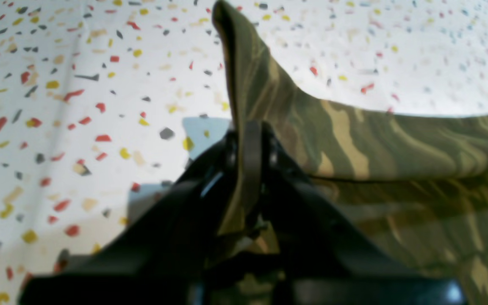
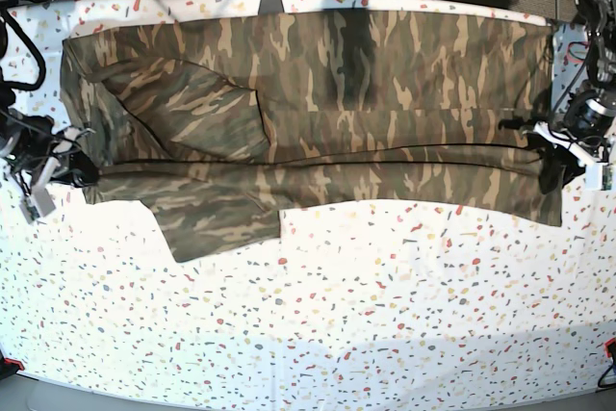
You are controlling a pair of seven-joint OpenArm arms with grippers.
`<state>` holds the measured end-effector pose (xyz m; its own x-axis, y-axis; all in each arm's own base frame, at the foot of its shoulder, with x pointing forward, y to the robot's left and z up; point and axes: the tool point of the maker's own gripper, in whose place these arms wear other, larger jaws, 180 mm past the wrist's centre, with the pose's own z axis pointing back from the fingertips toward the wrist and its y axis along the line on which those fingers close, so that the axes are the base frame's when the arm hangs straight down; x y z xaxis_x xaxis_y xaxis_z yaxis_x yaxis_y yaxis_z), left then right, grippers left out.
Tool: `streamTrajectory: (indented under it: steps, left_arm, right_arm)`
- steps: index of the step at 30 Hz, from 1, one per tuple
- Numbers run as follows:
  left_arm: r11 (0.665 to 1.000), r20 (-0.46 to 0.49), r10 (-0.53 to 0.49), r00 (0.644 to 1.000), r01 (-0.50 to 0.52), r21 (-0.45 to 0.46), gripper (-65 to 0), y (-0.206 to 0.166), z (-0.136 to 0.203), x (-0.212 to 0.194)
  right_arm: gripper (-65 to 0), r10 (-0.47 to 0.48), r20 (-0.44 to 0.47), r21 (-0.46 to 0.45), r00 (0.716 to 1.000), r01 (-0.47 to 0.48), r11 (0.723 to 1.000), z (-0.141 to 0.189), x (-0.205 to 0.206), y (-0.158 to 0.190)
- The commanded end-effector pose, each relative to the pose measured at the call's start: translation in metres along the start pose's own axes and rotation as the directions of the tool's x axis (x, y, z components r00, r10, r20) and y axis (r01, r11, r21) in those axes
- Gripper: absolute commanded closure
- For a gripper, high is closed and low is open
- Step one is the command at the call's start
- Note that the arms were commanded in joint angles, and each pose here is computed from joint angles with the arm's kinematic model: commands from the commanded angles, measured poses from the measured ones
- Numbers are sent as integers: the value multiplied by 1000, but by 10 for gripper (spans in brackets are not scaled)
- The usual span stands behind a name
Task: Fold the T-shirt properly
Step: 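Fold the hem over toward the collar with both grippers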
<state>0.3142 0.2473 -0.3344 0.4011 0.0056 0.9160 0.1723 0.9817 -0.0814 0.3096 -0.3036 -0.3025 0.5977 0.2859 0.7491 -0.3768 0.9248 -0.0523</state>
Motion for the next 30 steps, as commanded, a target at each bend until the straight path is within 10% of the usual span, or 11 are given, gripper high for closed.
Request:
streamTrajectory:
  steps: [1, 30]
  left_arm:
    - [1000, 51, -21, 998, 20, 4, 0, 3, 4, 19]
    - [990, -148, -128, 981, 136, 46, 0, 1, 86, -39]
  right_arm:
    - [0, 28, 45, -30, 999, -27, 999, 13, 18, -10]
    - [0, -151, -10, -92, 988, 149, 985, 39, -74, 30]
